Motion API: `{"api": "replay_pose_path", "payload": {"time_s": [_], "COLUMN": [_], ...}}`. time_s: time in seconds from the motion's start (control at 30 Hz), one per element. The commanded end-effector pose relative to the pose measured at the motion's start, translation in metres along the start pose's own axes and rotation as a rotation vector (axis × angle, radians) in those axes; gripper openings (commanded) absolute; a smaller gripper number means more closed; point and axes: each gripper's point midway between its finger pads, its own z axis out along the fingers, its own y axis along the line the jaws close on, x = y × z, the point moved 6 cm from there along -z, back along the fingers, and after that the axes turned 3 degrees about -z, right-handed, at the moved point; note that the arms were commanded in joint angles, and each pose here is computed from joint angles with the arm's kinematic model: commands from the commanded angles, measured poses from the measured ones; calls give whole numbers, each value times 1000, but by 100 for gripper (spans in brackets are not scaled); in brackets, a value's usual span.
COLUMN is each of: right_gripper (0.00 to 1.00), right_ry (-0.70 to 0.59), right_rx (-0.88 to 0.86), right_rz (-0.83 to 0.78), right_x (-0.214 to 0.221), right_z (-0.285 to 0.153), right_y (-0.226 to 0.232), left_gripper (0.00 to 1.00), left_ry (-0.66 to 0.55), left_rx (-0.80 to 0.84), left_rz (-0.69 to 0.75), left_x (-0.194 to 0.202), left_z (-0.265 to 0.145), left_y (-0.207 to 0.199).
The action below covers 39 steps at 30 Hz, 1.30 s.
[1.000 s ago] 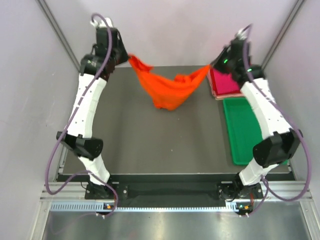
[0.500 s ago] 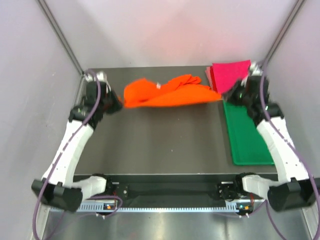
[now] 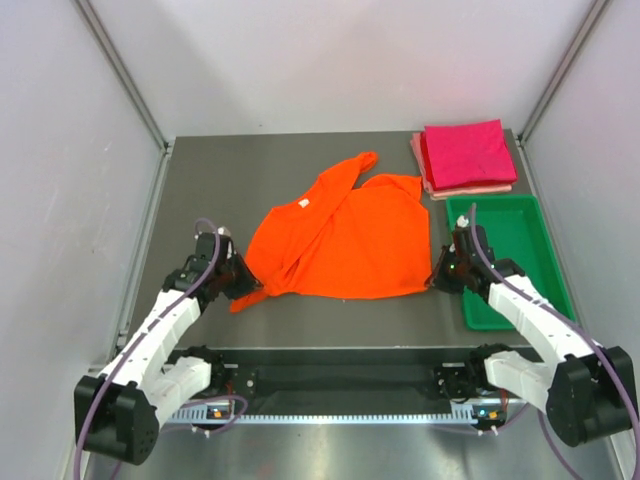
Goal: Fold and stack the t-shirts
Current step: Flatten the tshirt out
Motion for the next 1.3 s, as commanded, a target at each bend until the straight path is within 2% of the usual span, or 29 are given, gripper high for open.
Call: {"api": "replay_pose_path", "payload": {"time_s": [0.0, 0.13, 0.17, 0.27, 0.4, 0.53, 0.63, 0.77, 0.87, 1.13, 1.27], "right_gripper": [0, 0, 0, 0, 0, 0, 0, 0, 0, 1, 15], "right_ry": [-57, -65, -78, -118, -160, -174, -165, -164, -164, -152, -140], "right_rx": [37, 57, 83, 144, 149, 137, 99, 73, 62, 53, 100], "right_rz": [6, 19, 21, 30, 34, 31, 28, 25, 15, 17, 39], "right_x": [-9, -6, -6, -10, -10, -10, -8, -9, -10, -9, -8], "right_z": [2, 2, 2, -1, -9, -12, -11, -10, -9, -10, -15], "right_y": [0, -4, -8, -15, -18, -18, -13, -10, -9, -7, -11], "left_gripper": [12, 32, 33, 32, 29, 20, 18, 22, 26, 31, 32], "left_ry": [-23, -65, -119, -239, -266, -248, -228, -233, -203, -168, -167], "left_rx": [106, 7, -83, -247, -347, -458, -496, -540, -501, -550, -562], "left_rz": [22, 32, 26, -64, -206, -314, -327, -348, -360, -331, -312], "left_x": [-10, -17, -23, -34, -28, -13, -8, -1, 6, 12, 13], "left_z": [-4, -12, -14, -16, -13, -7, -6, -1, 13, 25, 32], "left_y": [-20, -12, -2, 17, 32, 52, 57, 69, 71, 81, 84]}}
